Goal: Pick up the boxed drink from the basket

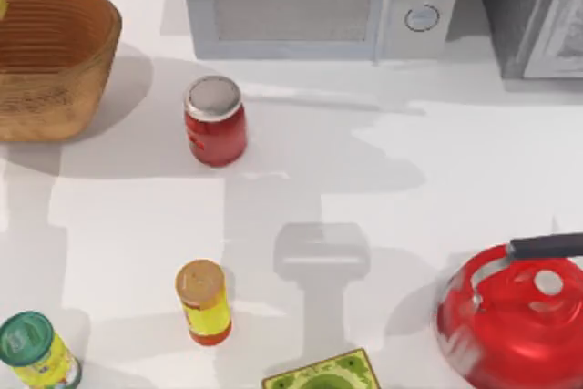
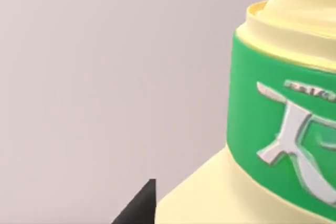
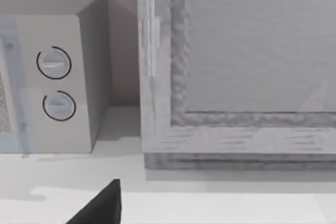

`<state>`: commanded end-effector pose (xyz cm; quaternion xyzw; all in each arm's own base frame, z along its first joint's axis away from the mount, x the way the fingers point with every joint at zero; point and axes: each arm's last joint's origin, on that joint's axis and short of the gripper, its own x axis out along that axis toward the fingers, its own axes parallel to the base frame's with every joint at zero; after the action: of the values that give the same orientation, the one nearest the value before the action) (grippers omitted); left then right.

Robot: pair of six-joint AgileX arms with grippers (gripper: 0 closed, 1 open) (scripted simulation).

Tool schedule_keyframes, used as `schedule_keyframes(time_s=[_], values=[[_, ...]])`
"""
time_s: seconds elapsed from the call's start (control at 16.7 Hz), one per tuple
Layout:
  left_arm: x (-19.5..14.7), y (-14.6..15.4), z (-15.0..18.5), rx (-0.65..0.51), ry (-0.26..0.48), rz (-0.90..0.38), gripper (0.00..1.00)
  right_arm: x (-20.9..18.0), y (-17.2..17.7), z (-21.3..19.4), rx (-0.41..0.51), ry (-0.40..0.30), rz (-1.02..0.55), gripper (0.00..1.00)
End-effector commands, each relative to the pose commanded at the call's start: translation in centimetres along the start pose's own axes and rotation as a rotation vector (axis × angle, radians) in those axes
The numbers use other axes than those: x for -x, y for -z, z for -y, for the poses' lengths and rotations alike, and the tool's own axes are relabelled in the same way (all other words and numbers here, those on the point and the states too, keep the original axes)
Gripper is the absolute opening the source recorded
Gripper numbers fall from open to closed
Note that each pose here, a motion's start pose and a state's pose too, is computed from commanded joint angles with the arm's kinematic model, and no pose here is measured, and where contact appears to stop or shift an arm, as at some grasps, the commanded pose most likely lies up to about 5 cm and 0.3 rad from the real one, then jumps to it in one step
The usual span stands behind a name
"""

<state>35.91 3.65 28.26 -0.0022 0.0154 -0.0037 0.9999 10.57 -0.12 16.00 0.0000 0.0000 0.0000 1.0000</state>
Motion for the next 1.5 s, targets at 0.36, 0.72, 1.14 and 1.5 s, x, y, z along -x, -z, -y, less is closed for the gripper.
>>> schedule_keyframes(time_s=[0.36,0.72,1.14,1.5], values=[[8.9,-1.1,1.8,-0.001,0.001,0.013,0.00,0.0,0.0,0.0,0.000,0.000,0.000,1.00],[17.0,0.3,2.9,-0.003,0.000,0.054,0.00,0.0,0.0,0.0,0.000,0.000,0.000,1.00],[24.4,7.9,3.7,-0.007,-0.006,0.107,0.00,0.0,0.0,0.0,0.000,0.000,0.000,1.00],[24.9,13.1,3.9,-0.004,-0.007,0.031,0.00,0.0,0.0,0.0,0.000,0.000,0.000,1.00]])
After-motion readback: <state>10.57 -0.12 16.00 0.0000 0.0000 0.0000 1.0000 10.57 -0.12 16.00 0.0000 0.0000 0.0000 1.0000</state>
